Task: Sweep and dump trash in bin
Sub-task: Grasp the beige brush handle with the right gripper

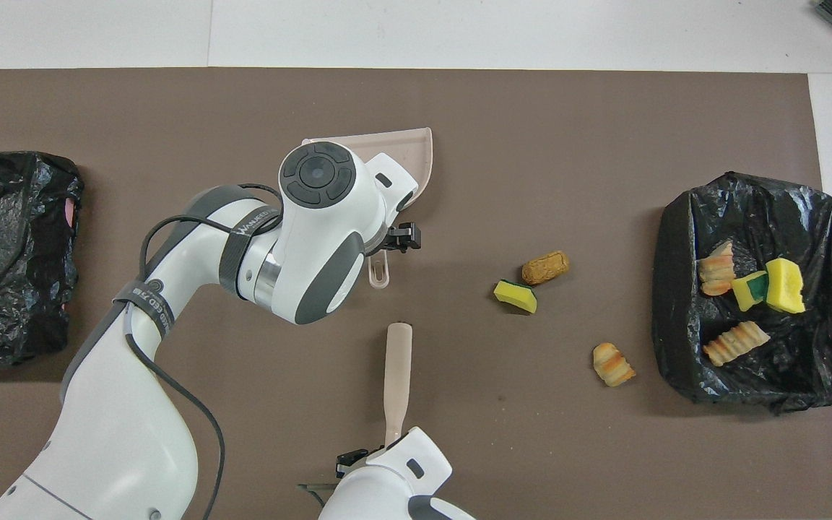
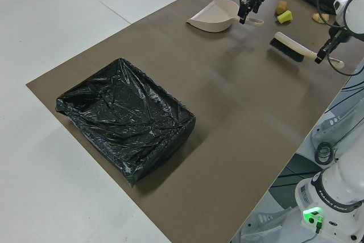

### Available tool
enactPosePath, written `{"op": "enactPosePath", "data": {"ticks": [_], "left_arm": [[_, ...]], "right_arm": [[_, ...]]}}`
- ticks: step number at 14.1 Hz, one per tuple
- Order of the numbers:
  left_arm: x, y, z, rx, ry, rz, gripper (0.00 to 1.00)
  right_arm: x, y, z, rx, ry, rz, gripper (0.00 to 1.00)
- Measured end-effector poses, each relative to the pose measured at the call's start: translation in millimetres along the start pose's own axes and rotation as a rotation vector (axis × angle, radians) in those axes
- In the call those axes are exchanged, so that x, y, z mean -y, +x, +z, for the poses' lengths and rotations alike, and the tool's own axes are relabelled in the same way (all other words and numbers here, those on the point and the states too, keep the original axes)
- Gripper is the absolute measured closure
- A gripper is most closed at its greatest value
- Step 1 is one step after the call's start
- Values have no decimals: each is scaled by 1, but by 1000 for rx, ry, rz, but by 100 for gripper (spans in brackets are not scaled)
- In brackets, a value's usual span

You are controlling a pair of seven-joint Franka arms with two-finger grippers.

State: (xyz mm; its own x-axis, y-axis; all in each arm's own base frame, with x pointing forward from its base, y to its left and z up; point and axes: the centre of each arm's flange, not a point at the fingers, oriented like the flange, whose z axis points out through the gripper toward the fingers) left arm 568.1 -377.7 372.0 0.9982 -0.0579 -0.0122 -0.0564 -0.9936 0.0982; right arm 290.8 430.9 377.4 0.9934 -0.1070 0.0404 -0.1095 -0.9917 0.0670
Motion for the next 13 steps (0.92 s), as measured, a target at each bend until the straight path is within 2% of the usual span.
{"op": "enactPosePath", "data": {"ticks": [4, 9, 11, 12, 13], "left_arm": [[-3, -6, 9, 15, 8, -18, 4], [-4, -8, 13, 18, 11, -21, 9], [-4, -8, 12, 18, 11, -21, 28], [-3, -8, 12, 17, 11, -21, 44], [-3, -7, 12, 16, 13, -21, 55]], "right_arm": [[-59, 40, -32, 38, -85, -10, 74], [-101, 77, -40, 68, -107, -27, 74], [-126, 98, -36, 100, -127, -27, 74], [-138, 106, -34, 116, -137, -13, 74], [-149, 113, -33, 131, -147, 8, 74]]}}
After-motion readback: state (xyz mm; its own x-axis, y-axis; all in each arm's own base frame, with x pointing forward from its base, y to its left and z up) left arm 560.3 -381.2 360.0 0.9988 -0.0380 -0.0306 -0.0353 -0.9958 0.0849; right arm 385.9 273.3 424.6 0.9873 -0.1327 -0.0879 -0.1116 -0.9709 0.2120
